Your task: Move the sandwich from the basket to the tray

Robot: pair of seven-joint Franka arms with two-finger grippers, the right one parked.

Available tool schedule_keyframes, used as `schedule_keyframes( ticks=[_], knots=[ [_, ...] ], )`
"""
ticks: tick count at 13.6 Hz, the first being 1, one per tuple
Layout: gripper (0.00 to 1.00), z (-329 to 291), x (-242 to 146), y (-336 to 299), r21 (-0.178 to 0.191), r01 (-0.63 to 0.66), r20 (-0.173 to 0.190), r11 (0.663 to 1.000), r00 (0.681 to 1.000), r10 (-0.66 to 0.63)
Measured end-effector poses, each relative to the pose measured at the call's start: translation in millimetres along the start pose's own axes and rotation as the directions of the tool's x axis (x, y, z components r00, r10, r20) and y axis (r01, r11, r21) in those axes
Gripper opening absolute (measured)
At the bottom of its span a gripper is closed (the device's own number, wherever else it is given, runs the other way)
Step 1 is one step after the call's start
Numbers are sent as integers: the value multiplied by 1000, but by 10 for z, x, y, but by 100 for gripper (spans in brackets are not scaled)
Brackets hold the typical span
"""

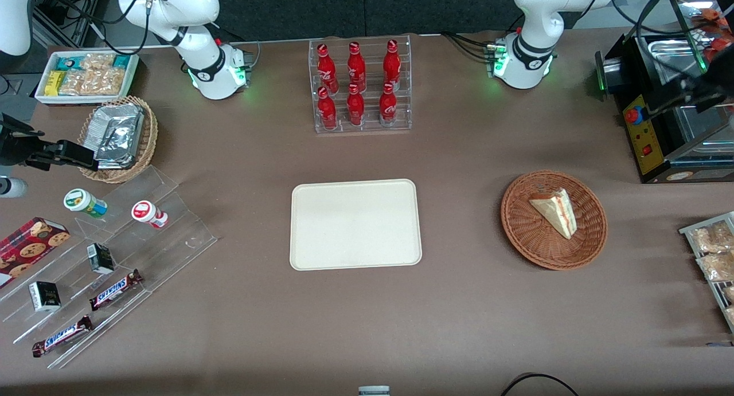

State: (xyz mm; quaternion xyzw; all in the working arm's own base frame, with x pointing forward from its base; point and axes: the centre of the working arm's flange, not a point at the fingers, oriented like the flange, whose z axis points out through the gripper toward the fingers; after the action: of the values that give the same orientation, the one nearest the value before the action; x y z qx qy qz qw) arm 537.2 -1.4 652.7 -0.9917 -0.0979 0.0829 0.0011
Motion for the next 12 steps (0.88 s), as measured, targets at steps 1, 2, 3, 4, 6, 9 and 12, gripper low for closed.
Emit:
schedule_keyframes(
  ticks=[1, 2, 3, 4, 6, 9, 12],
  knots=[
    [100, 208, 169, 11, 7, 31, 23, 999, 999, -31],
    [100, 422, 334, 27, 12, 68, 34, 998, 997, -68],
    [100, 641, 484, 46, 17, 121, 41, 993, 992, -121],
    [100, 839, 604, 68, 22, 180, 43, 983, 983, -181],
    [100, 1181, 769, 109, 29, 277, 40, 961, 960, -278],
    [100, 1584, 887, 148, 17, 407, 6, 913, 913, -407],
    [100, 2058, 921, 234, -4, 531, -27, 847, 847, -531]
  ],
)
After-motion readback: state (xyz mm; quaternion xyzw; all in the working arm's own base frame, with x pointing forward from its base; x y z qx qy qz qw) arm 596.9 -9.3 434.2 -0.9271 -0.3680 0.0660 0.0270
